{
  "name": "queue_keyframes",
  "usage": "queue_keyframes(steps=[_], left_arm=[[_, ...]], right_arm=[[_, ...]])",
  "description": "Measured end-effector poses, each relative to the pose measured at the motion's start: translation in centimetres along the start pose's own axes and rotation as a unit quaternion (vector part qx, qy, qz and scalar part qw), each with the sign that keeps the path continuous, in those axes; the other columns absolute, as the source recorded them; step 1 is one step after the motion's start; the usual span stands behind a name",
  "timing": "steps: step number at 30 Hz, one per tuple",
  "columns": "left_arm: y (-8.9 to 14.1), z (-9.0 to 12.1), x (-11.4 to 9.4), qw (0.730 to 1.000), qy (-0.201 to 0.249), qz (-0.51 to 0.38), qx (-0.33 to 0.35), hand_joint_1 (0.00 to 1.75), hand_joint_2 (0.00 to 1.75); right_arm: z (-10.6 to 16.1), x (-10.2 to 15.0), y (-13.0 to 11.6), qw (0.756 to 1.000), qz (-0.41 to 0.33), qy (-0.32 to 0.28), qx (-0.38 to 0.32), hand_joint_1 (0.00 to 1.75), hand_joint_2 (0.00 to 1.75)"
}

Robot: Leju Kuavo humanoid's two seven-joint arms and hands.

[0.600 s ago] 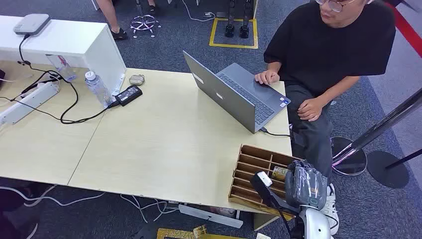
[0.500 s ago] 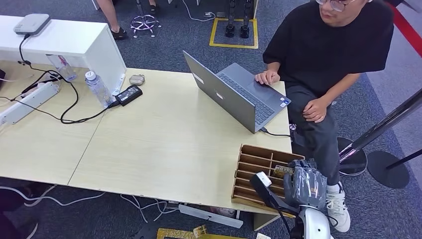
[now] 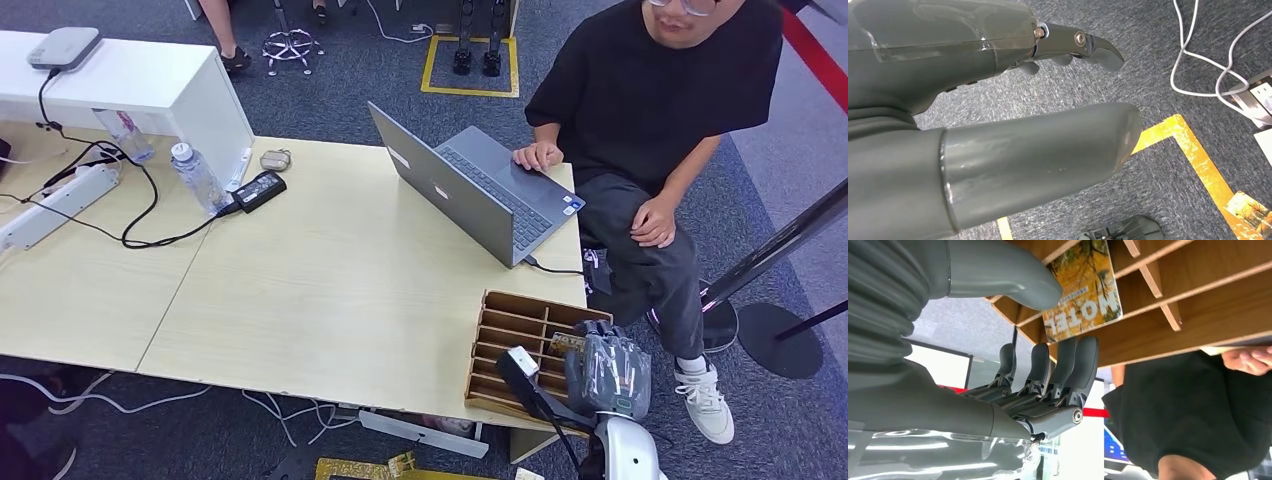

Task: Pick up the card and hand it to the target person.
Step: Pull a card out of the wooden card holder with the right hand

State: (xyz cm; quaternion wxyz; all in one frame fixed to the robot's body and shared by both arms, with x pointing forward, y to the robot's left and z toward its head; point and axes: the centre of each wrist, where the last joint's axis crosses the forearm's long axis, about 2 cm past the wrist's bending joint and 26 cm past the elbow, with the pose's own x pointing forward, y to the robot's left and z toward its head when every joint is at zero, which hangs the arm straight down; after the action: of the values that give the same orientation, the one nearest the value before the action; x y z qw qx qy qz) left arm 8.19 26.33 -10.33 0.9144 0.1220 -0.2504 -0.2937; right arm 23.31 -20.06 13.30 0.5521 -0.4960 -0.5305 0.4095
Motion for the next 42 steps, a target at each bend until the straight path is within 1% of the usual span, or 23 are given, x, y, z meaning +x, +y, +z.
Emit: queue_keyframes(steps=[12, 25, 42], left_arm=[[0.02, 0.0, -0.01, 1.0, 0.003, 0.001, 0.0, 0.0, 0.0], [0.02, 0.0, -0.01, 1.0, 0.003, 0.001, 0.0, 0.0, 0.0], [0.02, 0.0, -0.02, 1.0, 0.004, 0.004, 0.0, 0.0, 0.0]], right_arm=[[0.36, 0.54, 0.18, 1.0, 0.006, -0.006, 0.012, 0.94, 1.75], [0.37, 0.57, 0.18, 1.0, 0.006, -0.007, 0.012, 0.94, 1.75], [0.4, 1.01, 0.18, 1.0, 0.017, -0.008, 0.023, 1.03, 1.75]])
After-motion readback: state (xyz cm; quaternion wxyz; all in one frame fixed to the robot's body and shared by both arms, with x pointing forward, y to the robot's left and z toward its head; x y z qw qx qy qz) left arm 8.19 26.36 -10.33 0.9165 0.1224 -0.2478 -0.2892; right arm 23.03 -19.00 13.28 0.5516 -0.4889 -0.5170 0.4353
